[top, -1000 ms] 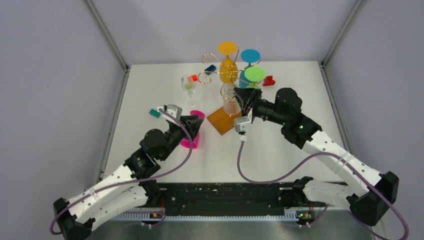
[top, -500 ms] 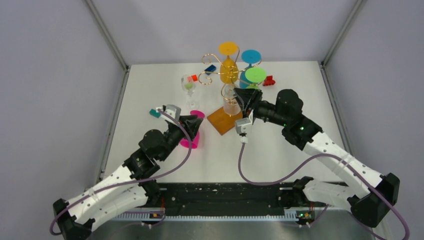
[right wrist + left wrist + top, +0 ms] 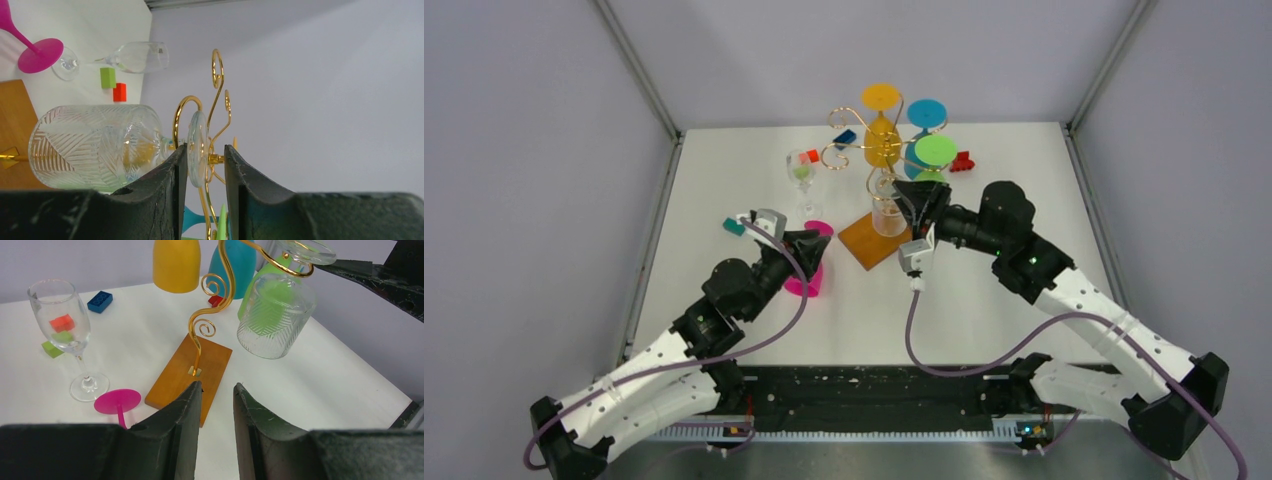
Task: Place the wine glass upside down on the wine glass rack
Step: Turn the wine glass upside down at the wine rack.
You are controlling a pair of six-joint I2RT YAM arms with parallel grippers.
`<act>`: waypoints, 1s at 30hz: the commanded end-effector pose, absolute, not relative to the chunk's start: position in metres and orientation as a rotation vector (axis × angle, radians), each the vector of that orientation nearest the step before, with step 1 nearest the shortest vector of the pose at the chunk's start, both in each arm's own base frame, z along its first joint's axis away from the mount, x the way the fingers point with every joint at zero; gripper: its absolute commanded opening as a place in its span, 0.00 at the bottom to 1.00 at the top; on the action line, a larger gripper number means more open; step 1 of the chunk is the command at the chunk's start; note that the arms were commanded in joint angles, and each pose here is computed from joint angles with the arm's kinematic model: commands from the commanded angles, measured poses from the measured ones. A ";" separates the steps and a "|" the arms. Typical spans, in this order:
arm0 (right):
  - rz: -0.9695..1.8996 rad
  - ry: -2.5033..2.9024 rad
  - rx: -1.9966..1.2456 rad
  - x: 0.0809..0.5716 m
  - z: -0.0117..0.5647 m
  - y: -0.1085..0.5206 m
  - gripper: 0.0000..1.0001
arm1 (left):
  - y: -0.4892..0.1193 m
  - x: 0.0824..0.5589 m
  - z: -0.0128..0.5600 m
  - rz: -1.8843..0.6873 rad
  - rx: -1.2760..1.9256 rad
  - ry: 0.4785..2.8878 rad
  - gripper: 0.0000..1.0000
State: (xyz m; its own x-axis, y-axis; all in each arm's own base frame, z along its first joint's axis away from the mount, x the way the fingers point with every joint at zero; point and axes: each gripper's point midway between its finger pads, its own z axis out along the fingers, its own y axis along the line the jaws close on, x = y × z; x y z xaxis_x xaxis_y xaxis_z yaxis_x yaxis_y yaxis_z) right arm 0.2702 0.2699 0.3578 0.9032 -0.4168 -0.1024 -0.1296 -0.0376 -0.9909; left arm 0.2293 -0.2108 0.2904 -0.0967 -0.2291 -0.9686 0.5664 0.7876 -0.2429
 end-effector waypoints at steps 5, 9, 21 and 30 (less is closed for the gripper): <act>-0.213 0.401 -1.583 0.257 0.369 0.269 0.33 | -0.211 0.231 0.313 -0.707 0.247 1.465 0.35; -0.198 0.407 -1.593 0.256 0.366 0.271 0.33 | -0.211 0.231 0.313 -0.708 0.248 1.465 0.35; -0.154 0.442 -1.633 0.257 0.354 0.274 0.40 | -0.211 0.231 0.313 -0.707 0.250 1.468 0.34; -0.149 0.450 -1.640 0.258 0.350 0.274 0.42 | -0.211 0.232 0.311 -0.699 0.249 1.474 0.34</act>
